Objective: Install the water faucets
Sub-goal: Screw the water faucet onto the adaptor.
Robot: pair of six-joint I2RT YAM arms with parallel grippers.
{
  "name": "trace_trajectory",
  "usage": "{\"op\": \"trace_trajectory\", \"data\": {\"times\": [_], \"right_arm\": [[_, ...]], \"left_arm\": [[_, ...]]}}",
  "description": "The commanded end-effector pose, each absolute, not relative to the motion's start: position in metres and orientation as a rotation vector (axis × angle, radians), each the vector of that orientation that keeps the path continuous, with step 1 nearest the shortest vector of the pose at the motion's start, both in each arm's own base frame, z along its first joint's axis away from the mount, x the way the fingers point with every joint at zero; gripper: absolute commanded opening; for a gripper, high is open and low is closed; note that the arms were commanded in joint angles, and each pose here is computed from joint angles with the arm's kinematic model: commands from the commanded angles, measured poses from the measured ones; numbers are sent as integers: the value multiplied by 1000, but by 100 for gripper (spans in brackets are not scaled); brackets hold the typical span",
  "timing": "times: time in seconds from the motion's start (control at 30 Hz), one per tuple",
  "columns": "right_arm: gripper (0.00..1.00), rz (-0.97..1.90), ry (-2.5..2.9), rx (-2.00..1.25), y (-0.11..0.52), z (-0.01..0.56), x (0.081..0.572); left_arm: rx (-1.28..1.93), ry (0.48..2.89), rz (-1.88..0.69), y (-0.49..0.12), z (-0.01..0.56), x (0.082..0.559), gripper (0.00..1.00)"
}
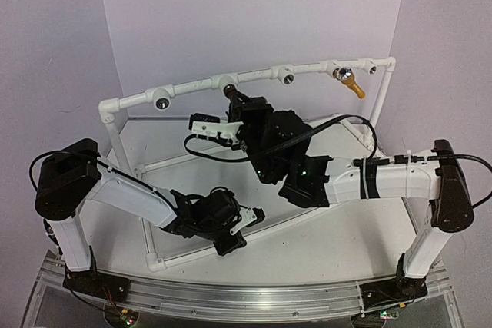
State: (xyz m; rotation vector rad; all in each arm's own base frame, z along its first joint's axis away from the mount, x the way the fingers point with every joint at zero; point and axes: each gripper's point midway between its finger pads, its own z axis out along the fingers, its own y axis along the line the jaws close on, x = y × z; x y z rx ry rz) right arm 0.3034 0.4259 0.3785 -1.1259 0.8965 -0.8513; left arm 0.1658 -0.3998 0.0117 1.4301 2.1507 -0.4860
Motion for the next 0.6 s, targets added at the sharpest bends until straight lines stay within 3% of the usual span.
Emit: {"op": "trace_trajectory", "data": {"times": [0.0,0.23,0.57], "right_arm": [[0,-863,899,-1043,422,398,313],[0,-863,951,-1014,423,398,323],[0,-640,1118,-868,416,413,324]], "left_arm": [[1493,2195,-474,-390,-19,157,0],[1511,2204,-501,-390,-22,152,0],[1549,2216,-537,-394,-30,144,0]]}}
